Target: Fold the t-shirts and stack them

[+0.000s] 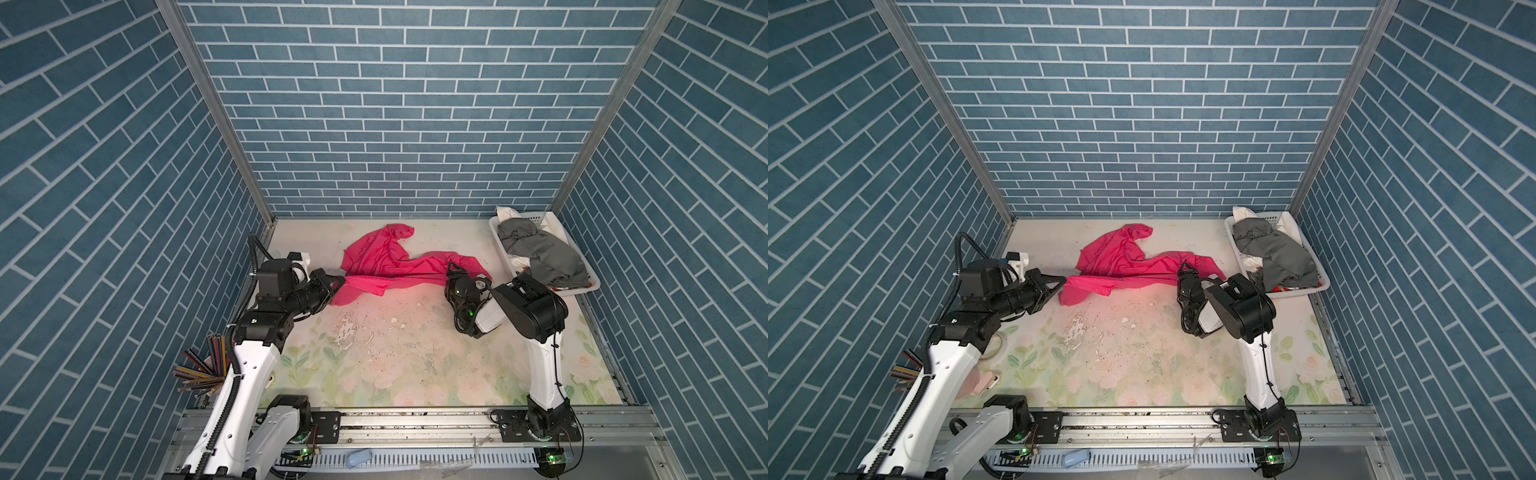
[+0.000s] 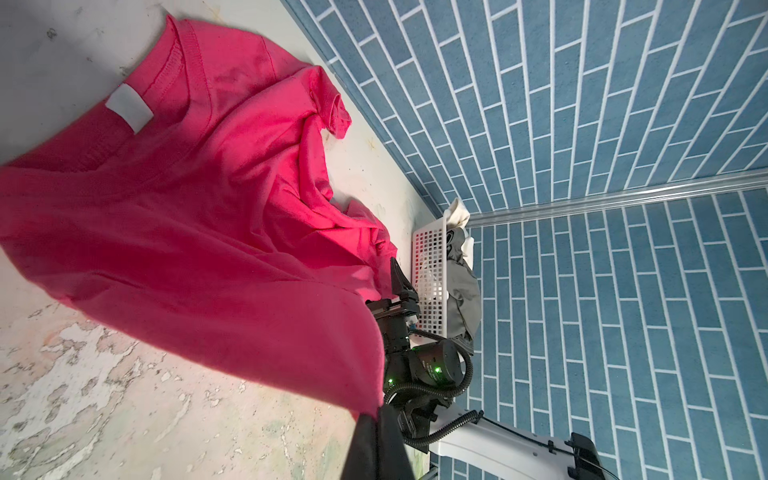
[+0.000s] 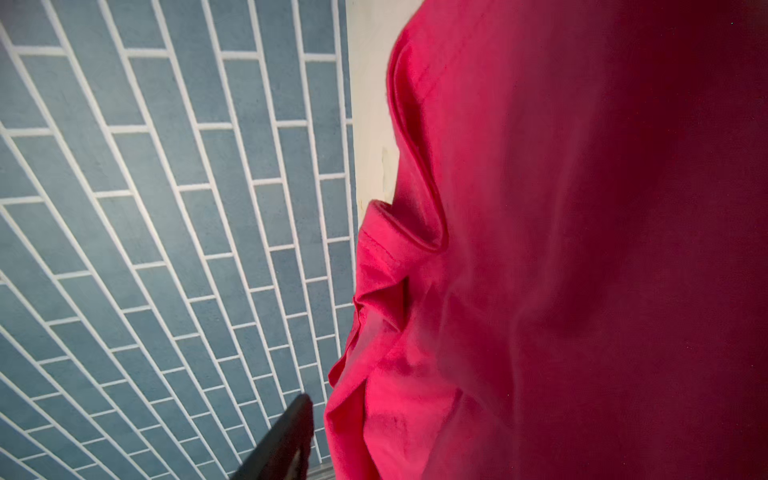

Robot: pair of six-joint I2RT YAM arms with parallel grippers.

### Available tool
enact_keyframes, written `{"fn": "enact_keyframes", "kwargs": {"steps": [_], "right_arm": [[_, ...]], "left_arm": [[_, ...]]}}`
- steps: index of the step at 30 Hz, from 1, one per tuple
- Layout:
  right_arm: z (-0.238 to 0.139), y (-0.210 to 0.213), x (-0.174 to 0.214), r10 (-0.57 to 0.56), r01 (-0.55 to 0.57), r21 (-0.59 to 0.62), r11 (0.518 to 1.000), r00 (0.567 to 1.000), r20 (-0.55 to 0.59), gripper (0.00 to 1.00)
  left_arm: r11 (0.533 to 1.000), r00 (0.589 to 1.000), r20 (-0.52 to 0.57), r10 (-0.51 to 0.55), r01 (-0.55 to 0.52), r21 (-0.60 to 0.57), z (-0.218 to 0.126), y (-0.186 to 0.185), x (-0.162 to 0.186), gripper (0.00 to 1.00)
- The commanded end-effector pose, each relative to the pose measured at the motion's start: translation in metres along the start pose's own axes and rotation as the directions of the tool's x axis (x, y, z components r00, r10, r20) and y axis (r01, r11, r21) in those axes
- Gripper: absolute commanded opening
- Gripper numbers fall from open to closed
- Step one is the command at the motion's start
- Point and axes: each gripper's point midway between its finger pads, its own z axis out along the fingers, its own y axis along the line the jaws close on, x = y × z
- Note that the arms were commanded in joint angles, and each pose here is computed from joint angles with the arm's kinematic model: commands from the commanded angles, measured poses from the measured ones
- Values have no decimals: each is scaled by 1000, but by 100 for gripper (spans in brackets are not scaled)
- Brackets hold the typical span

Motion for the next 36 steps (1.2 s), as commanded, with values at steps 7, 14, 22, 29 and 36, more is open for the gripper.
{"fn": "enact_keyframes", "kwargs": {"steps": [7,14,22,29,36], "right_arm": [[-3,-1,-17,-38,38,9,999,999,-18,73],[-13,-10,-34,-57,57,48,997,998,-2,44],[-20,1,-50,-207,208,118,971,978,-19,16],[-38,-5,-63,-291,295,210,932,955,-52,0],[-77,-27,-67,-417,449,361,817,893,-168,3]], "left_arm": [[1000,1000,25,7,-7,-23,-2,12,-6,0],[999,999,36,1,1,-53,-3,27,-9,0],[998,998,46,-35,37,-53,-4,46,-14,0],[998,998,40,-45,47,-44,-5,53,-13,0],[998,999,24,-45,46,-36,-5,57,-7,0]]}}
